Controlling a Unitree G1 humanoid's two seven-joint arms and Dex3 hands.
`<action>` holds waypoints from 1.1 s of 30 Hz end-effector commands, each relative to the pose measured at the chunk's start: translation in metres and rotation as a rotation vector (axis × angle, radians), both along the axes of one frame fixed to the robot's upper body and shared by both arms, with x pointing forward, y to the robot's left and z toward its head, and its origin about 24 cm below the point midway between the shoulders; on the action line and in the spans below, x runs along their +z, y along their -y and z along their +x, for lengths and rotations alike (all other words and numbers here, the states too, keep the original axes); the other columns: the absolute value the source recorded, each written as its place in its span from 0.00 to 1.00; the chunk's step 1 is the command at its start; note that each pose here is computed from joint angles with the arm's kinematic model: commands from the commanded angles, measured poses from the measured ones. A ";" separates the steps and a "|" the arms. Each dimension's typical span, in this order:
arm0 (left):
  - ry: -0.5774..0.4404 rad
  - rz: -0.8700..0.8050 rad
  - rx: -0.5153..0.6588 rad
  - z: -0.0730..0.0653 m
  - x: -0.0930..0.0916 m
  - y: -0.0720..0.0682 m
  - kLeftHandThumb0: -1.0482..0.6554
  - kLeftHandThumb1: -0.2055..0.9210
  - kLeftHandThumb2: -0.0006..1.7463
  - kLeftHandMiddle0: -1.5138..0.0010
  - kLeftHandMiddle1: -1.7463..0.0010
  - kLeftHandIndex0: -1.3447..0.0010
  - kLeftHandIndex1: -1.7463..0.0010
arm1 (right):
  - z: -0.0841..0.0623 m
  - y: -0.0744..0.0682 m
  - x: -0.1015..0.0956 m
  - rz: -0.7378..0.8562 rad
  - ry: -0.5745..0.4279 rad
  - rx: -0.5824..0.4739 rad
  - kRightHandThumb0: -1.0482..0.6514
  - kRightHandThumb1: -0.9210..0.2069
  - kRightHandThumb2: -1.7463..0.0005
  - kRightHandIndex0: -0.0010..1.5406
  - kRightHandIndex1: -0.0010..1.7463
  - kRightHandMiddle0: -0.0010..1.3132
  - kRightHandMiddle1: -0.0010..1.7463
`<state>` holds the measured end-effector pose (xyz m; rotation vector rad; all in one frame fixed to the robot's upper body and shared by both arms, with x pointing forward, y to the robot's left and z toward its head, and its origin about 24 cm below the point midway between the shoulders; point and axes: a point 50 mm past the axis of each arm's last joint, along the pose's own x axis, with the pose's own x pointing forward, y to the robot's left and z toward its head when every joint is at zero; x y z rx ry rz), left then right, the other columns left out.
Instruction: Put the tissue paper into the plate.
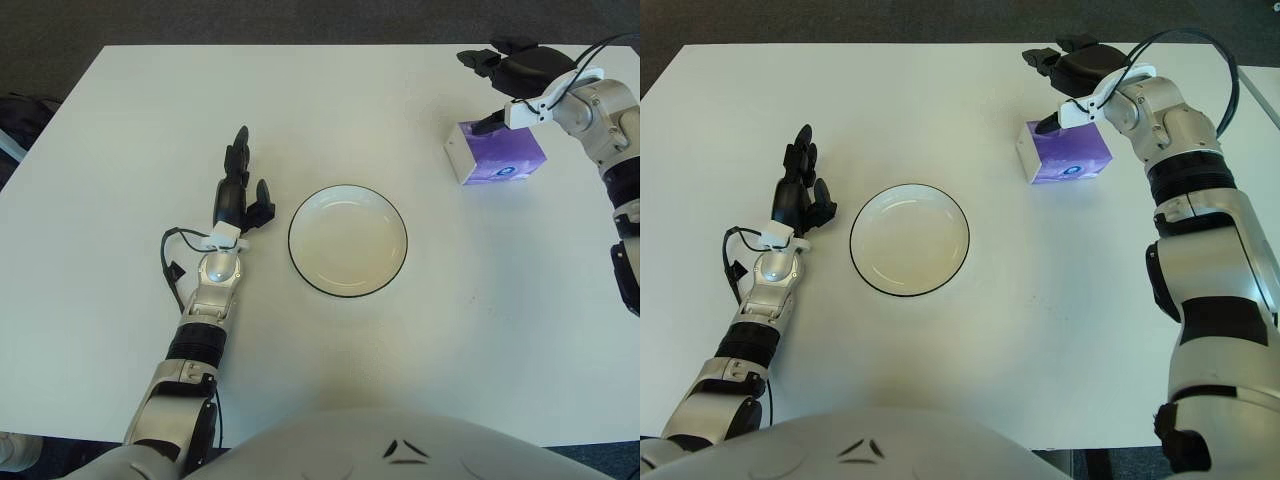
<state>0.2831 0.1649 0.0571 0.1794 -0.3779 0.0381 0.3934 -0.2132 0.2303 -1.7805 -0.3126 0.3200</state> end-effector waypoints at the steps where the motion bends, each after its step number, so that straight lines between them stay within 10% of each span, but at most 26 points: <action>1: -0.356 -0.005 0.030 -0.055 -0.087 -0.005 0.16 1.00 0.53 0.89 1.00 1.00 0.81 | 0.001 0.000 -0.004 -0.065 -0.021 0.003 0.00 0.00 0.88 0.00 0.00 0.00 0.00; 33: -0.364 0.027 0.054 -0.058 -0.089 -0.012 0.16 1.00 0.54 0.88 1.00 1.00 0.82 | -0.002 0.020 0.015 -0.154 -0.494 -0.171 0.00 0.08 0.97 0.00 0.00 0.00 0.00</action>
